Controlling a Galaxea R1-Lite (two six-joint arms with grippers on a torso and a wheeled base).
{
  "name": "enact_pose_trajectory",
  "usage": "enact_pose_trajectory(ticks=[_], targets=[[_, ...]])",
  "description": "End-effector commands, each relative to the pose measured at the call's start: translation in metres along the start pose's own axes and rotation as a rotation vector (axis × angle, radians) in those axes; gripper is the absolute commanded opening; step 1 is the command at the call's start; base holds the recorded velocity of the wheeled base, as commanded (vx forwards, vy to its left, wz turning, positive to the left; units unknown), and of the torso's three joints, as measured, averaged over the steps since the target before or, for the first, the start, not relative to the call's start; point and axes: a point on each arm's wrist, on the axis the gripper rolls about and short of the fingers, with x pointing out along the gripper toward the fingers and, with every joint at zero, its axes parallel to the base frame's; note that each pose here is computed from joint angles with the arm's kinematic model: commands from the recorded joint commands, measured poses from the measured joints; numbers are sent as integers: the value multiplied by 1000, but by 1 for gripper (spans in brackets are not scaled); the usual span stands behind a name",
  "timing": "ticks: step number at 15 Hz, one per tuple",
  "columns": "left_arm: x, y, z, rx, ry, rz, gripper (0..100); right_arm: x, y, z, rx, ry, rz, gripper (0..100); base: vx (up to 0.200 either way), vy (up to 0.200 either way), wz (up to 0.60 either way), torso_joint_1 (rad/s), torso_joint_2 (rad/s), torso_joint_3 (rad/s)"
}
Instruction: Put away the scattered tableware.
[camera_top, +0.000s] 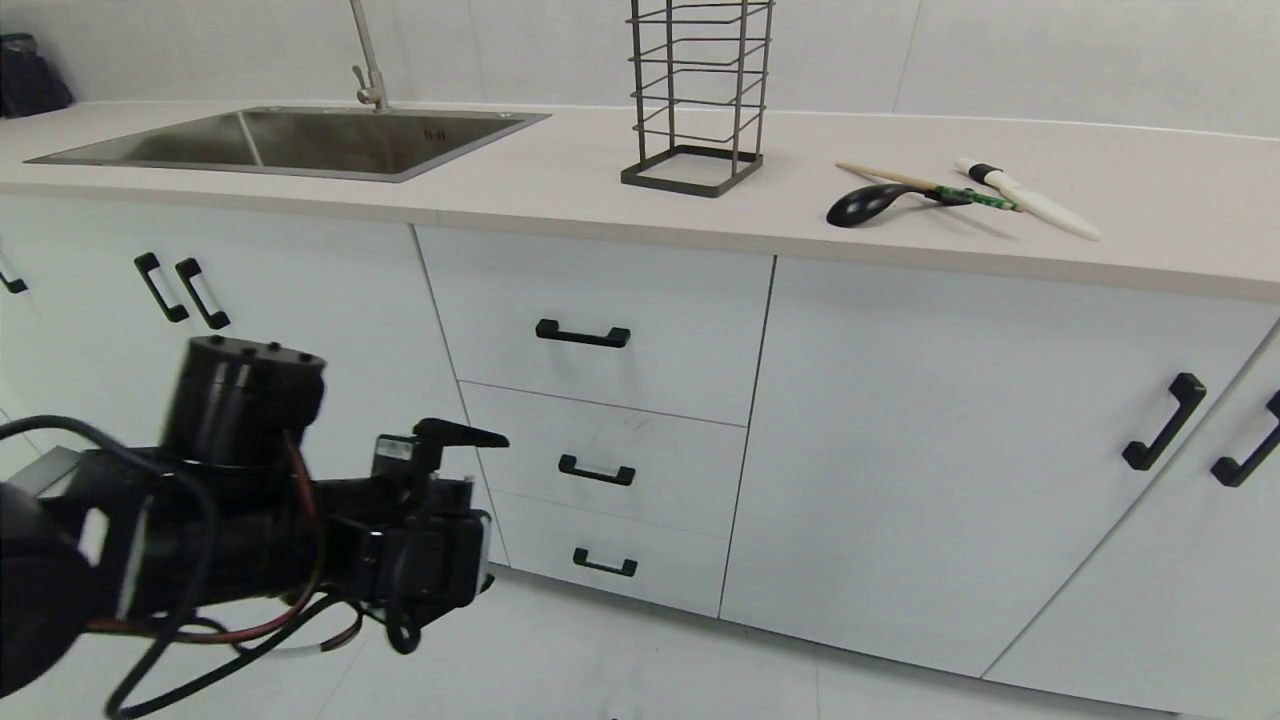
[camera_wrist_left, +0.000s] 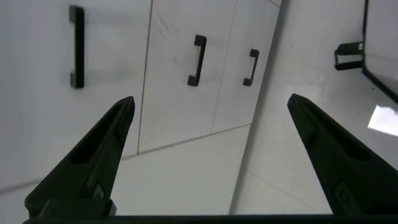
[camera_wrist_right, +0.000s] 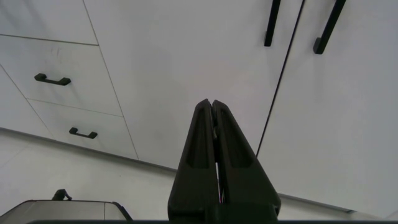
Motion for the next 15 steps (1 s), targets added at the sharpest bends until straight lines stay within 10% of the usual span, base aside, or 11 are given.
enact_pose_trajectory(ticks=[1,15], targets=[[87,-16,-18,155,16,-142,100,0,0,0,0,1,2,0,0,0,0,0,0,0],[115,-4,-56,-58,126,-162,100,0,0,0,0,1,0,0,0,0,0,0,0,0]])
